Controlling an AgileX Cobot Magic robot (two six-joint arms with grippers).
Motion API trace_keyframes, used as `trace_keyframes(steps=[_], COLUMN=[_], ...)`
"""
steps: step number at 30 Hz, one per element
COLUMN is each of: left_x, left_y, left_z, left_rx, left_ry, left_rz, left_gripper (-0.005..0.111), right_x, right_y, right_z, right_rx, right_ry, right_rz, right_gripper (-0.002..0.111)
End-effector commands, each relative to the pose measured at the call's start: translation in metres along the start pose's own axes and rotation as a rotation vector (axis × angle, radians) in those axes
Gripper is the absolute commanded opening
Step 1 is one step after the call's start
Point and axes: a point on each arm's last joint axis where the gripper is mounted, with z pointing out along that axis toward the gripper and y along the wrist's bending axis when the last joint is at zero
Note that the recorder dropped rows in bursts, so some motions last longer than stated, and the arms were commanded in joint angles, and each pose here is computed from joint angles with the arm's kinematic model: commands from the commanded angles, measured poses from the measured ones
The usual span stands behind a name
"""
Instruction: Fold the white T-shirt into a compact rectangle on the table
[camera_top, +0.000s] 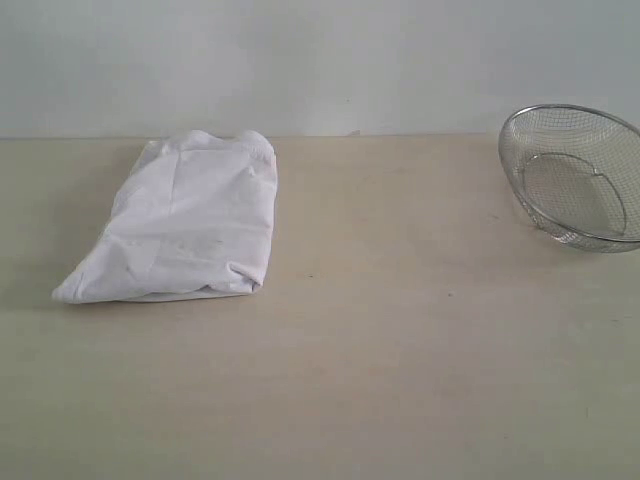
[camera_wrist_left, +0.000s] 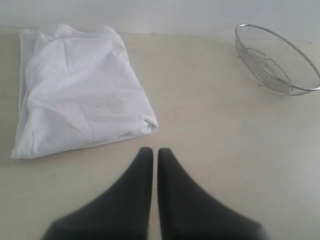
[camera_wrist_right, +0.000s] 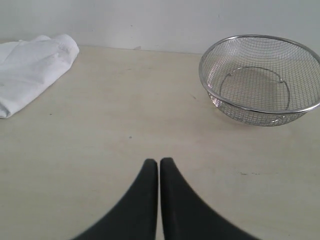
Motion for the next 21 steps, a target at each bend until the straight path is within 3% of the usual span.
trace_keyframes(steps=[1,7,10,14,18,21], left_x=[0.0,0.0,-0.003,-0.008,-0.01,-0.009], left_y=[-0.001,-0.001,-0.001,-0.003,-0.009,-0.012], left_z=[0.0,-0.002,-0.012,-0.042,-0.069,-0.078], left_rx=[0.004,0.002,-0.037,-0.162,-0.258,-0.266], left_ry=[-0.015,-0.021,-0.104,-0.343,-0.578,-0.647], left_rz=[-0.008,0.026,0.083,0.207,0.263,0.264], left_gripper=[0.004,0.004,0.004,0.004,0.004,0.004], right_x=[-0.001,-0.001,-0.001,-0.001,-0.001,-0.001], right_y=[0.0,0.0,0.0,0.0,0.0,0.0], right_z=[0.0,0.0,0.0,0.0,0.0,0.0], right_rx=[0.004,0.004,0.004,0.004,0.004,0.004], right_ry=[-0.011,-0.011,-0.011,-0.011,-0.011,-0.011], right_rz=[0.004,0.004,0.004,0.006,0.006,0.006], right_gripper=[0.0,0.0,0.0,0.0,0.0,0.0])
